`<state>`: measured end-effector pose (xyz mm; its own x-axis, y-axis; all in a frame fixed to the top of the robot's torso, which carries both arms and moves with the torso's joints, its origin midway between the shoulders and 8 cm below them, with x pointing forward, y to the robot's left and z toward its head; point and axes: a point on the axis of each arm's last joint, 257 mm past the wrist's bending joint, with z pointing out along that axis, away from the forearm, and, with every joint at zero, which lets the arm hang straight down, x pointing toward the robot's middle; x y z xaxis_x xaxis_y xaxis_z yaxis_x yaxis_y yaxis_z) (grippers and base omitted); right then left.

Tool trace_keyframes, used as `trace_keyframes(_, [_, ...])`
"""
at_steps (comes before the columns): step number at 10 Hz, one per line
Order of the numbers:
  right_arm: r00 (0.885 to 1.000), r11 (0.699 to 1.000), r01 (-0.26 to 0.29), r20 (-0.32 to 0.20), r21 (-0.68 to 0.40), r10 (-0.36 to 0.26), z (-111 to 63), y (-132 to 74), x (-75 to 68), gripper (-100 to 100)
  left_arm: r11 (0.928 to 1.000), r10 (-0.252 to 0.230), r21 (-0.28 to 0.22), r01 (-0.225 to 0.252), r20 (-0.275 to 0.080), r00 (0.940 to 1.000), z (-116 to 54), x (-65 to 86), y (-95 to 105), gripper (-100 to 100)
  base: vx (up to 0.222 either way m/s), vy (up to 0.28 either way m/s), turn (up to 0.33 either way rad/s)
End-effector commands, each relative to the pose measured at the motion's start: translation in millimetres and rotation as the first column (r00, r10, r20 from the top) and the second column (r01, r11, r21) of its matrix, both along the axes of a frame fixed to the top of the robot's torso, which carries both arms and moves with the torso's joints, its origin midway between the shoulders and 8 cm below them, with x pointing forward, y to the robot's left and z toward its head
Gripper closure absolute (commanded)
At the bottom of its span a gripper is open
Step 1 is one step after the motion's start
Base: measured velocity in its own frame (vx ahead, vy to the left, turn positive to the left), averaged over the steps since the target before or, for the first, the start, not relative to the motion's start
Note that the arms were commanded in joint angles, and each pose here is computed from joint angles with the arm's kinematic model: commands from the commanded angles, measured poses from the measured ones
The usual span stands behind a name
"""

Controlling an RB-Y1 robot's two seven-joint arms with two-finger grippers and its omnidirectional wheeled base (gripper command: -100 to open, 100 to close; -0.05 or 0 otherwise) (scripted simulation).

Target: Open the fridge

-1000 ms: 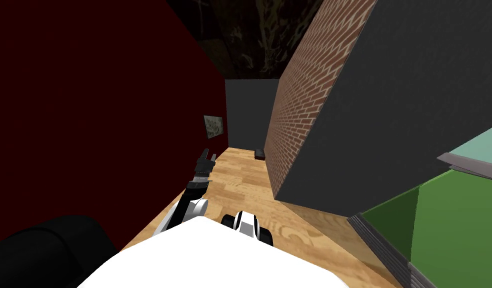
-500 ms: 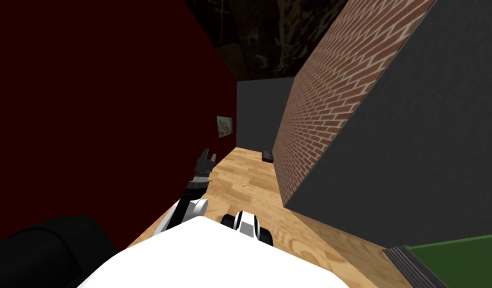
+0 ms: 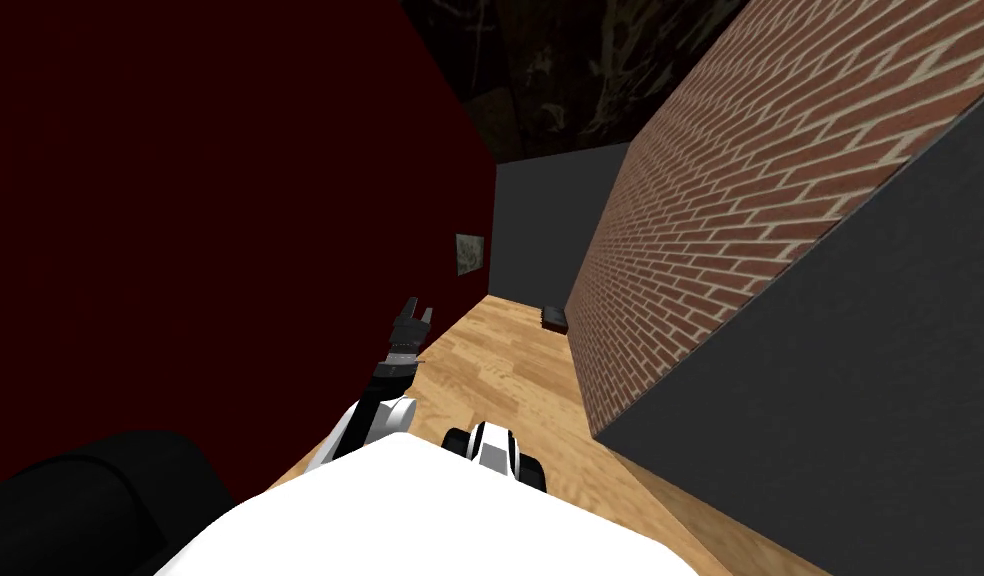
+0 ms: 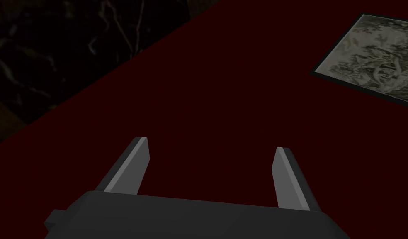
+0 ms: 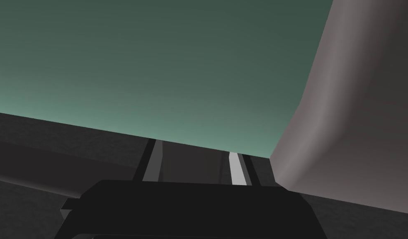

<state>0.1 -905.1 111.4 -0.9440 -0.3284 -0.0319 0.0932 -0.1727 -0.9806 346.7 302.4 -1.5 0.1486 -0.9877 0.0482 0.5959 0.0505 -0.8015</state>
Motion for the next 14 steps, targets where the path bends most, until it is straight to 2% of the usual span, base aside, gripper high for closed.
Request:
trace_keyframes(1, [0.996,0.996,0.092,-0.009,-0.013,-0.092,7.6,-12.6,-37.0,100,1.0,0.0,0.0,0.0,0.0,1.0,-0.1,0.0,0.1,0,0.059,0.12,0.278])
trace_keyframes(2, [0.991,0.991,0.136,-0.01,-0.014,-0.136,7.5,-18.5,-58.6,100,1.0,0.0,0.0,0.0,0.0,1.0,-0.1,0.0,0.0,0,0.054,0.133,0.317])
trace_keyframes(3, [0.99,0.99,0.143,-0.01,-0.014,-0.143,7.5,-19.4,-62.0,100,1.0,0.0,0.0,0.0,0.0,1.0,0.0,0.0,0.0,0,0.015,0.056,0.13])
trace_keyframes(4, [0.974,0.974,0.223,-0.019,-0.028,-0.224,15.1,-25.9,-98.0,100,1.0,0.0,0.0,0.0,0.0,1.0,-0.1,0.0,0.1,0,0.058,0.106,0.336])
trace_keyframes(5, [0.969,0.968,0.247,-0.016,-0.035,-0.247,17.1,-27.1,-108.6,100,1.0,0.0,0.0,0.0,0.0,1.0,-0.1,0.0,0.0,0,0.051,0.106,0.331])
trace_keyframes(6, [0.953,0.952,0.301,-0.018,-0.059,-0.303,27.8,-28.3,-130.9,100,1.0,0.0,0.0,0.0,0.0,1.0,-0.1,0.0,0.1,0,0.055,0.131,0.361])
trace_keyframes(8, [0.938,0.937,0.345,-0.019,-0.063,-0.347,29.6,-29.9,-154.0,100,1.0,0.0,0.0,0.0,0.0,1.0,0.0,0.0,0.0,0,0.045,0.092,0.284])
trace_keyframes(9, [0.943,0.942,0.331,-0.013,-0.058,-0.332,27.5,-30.2,-147.2,100,1.0,0.0,0.0,0.0,0.0,1.0,-0.1,-0.1,0.1,0,0.018,0.012,-0.001])
trace_keyframes(11, [0.919,0.918,0.393,-0.01,-0.053,-0.394,26.1,-28.9,-182.9,100,1.0,0.0,0.0,0.0,-0.001,1.0,-0.2,-0.1,0.2,0,0.204,-0.028,0.01])
trace_keyframes(12, [0.919,0.918,0.393,-0.01,-0.053,-0.394,26.1,-28.9,-182.9,100,1.0,0.001,0.0,-0.001,-0.001,1.0,-0.2,-0.1,0.2,0,0.267,-0.05,-0.008])
trace_keyframes(13, [0.906,0.905,0.423,-0.011,-0.053,-0.424,25.7,-27.3,-200.0,100,1.0,0.001,0.001,-0.001,-0.001,1.0,-0.2,-0.2,0.3,0,0.291,-0.033,0.029])
trace_keyframes(14, [0.916,0.915,0.401,-0.009,-0.051,-0.402,35.6,-29.2,-190.4,-100,1.0,0.001,0.001,-0.001,-0.001,1.0,-0.2,-0.2,0.3,0,0.161,-0.013,-0.074])
